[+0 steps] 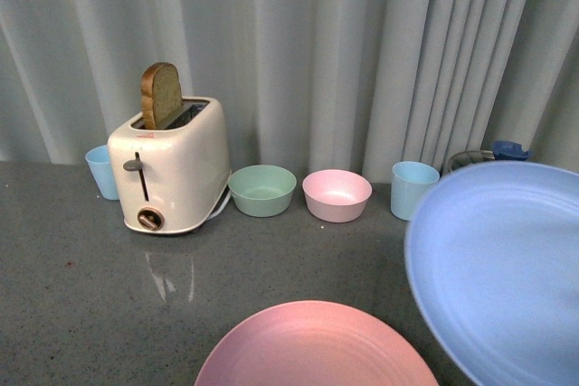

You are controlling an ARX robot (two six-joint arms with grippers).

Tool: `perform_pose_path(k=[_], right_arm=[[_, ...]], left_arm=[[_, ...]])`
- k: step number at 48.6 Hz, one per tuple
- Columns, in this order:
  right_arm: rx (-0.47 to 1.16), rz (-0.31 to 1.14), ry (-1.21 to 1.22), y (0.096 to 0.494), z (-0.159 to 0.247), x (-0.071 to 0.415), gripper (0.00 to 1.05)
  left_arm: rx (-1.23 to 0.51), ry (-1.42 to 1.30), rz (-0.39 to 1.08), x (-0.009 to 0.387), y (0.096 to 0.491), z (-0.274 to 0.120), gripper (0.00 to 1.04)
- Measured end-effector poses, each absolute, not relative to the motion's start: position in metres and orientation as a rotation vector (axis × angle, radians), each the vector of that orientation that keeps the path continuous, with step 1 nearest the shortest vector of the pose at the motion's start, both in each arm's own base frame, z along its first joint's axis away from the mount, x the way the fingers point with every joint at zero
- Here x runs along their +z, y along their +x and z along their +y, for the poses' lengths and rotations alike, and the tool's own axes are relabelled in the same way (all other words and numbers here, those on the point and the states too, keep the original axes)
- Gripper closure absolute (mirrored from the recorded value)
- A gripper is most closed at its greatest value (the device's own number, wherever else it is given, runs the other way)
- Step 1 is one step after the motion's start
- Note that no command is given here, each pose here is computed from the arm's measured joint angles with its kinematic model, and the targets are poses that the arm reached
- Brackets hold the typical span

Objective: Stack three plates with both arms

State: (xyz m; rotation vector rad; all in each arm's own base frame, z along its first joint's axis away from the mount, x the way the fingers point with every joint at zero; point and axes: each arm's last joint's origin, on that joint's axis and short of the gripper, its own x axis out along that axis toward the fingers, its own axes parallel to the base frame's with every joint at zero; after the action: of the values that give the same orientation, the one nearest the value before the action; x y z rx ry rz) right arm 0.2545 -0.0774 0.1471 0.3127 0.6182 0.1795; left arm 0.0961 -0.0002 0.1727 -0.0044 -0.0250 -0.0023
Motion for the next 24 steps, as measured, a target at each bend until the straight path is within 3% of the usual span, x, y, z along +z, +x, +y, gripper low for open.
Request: perform_pose_path(k=[10, 15, 24], right_arm=[[0.354, 0.606, 0.299, 0.270, -0.010, 0.149, 1.02], [0.407, 0.703, 0.289, 0.280, 0.033, 0.125, 1.02], [0.450, 0.798, 0.297, 0.282, 0.059, 0.099, 1.02]], left_arm=[[-0.002, -0.004, -0.025, 0.173, 0.096, 0.000, 0.07], [-0.002, -0.004, -0.025, 0.173, 0.096, 0.000, 0.07], [-0.002, -0.004, -0.025, 0.173, 0.096, 0.000, 0.07]])
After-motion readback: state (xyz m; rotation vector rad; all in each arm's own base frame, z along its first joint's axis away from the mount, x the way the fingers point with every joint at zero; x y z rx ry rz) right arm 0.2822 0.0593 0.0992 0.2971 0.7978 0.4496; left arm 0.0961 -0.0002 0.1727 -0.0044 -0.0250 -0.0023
